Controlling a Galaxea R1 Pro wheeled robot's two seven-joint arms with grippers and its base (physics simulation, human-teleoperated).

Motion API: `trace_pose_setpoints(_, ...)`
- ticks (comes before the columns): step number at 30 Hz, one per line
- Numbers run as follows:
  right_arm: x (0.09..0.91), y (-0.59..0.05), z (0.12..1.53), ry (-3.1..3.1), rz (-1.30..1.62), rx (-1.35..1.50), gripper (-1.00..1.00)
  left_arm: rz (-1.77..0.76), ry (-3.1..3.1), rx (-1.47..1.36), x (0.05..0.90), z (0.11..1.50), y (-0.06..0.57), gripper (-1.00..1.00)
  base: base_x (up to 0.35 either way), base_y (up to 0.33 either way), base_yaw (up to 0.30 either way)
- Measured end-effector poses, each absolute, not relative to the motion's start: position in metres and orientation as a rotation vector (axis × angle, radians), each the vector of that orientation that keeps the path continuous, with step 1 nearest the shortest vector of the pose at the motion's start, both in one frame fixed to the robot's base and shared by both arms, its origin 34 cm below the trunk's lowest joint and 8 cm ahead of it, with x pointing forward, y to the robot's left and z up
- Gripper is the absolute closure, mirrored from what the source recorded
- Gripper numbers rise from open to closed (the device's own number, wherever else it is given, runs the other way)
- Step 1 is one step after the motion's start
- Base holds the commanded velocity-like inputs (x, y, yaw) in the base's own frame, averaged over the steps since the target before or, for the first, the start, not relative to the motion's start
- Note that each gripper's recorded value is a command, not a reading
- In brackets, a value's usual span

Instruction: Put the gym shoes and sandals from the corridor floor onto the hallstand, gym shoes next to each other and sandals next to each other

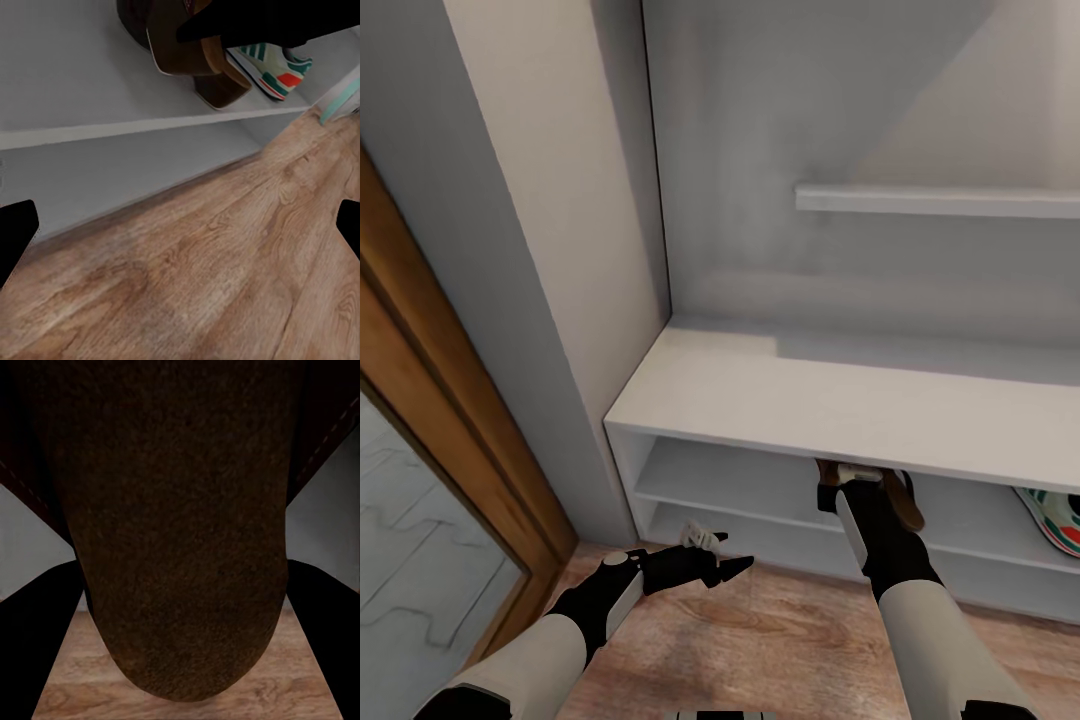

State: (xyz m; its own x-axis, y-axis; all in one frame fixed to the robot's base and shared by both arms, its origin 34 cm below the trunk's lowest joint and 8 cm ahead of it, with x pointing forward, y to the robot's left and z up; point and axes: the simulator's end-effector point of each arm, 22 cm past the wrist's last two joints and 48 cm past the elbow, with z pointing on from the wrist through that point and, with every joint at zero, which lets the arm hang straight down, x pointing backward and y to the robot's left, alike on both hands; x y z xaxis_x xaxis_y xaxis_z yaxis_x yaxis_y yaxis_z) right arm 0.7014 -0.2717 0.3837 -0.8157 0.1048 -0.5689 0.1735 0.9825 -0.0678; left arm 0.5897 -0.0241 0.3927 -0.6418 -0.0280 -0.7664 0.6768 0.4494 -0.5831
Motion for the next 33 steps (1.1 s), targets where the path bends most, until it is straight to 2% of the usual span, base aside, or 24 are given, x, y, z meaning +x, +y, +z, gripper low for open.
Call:
trace_pose_setpoints(12,0.7013,-0.2717,0.3835,2.532,-0.155,0.195,1.0,-1.234,1.974,0.542,0.5897,0.3926,-0.024,-1.0,0.007,0.0,0.0)
trace_pose_setpoints(13,0.7013,-0.2717,0.3835,2.532,-0.155,0.195,-1.0,-1.234,1.974,0.542,0.5898,0.3926,-0.024,-1.0,0.0,0.0,0.0)
trace_pose_setpoints(29,0.7013,-0.2716,0.3835,2.532,-0.155,0.195,-1.0,-1.234,1.974,0.542,0.5898,0.3927,-0.024,-1.0,-0.003,0.0,0.0)
trace_pose_setpoints(33,0.7013,-0.2716,0.3832,2.532,-0.155,0.195,-1.0,-1.235,1.974,0.541,0.5898,0.3924,-0.0241,-1.0,-0.208,0.0,0.0)
